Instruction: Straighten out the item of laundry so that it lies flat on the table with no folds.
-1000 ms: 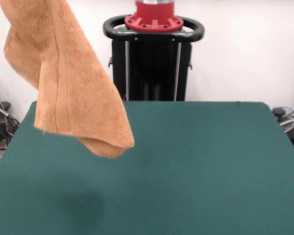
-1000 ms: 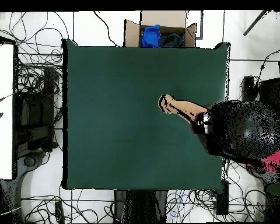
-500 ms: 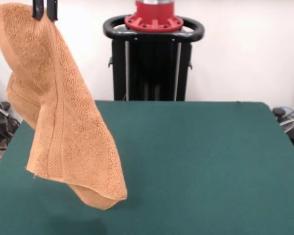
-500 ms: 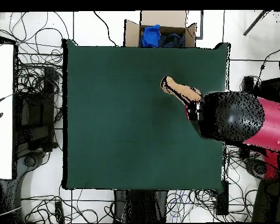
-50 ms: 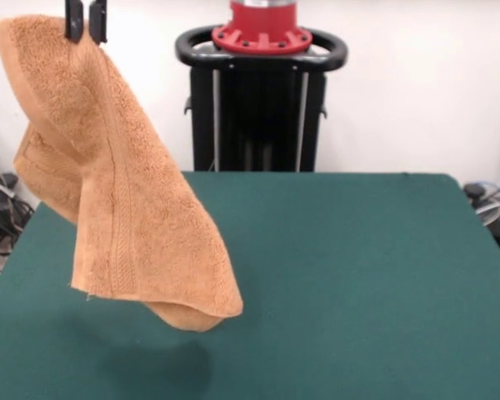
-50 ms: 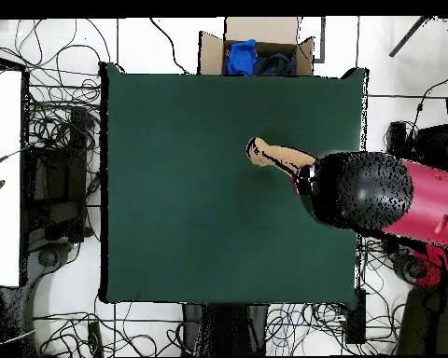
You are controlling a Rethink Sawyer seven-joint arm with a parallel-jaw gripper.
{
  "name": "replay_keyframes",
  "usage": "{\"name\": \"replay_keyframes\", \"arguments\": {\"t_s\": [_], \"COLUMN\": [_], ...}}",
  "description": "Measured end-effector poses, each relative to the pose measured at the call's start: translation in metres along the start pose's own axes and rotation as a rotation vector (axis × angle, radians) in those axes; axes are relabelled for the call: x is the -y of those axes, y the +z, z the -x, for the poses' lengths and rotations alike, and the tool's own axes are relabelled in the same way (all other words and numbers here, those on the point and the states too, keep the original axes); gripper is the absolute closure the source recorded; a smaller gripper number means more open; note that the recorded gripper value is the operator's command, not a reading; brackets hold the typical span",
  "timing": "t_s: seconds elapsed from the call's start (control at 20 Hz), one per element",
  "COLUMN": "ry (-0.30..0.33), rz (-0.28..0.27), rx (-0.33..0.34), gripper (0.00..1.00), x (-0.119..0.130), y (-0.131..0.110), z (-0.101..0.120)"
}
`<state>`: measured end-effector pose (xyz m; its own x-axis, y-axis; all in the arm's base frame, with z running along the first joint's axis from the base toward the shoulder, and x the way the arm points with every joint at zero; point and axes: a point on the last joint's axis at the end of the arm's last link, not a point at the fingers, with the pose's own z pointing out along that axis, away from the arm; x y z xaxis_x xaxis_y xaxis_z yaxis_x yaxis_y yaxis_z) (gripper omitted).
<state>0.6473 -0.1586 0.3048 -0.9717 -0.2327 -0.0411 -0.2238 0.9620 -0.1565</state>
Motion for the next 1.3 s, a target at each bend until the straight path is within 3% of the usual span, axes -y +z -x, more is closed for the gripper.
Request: {"name": "replay_keyframes", "arguments": {"t_s": [0.45, 1.3], "ry": [-0.031, -0.046], "rz": [-0.044, -0.01], "rx": [0.129, 0.095], "gripper": [1.0, 1.0], "x": [-0.026, -0.059], "y": [0.033, 0.057], "z": [-0.009, -0.05]}}
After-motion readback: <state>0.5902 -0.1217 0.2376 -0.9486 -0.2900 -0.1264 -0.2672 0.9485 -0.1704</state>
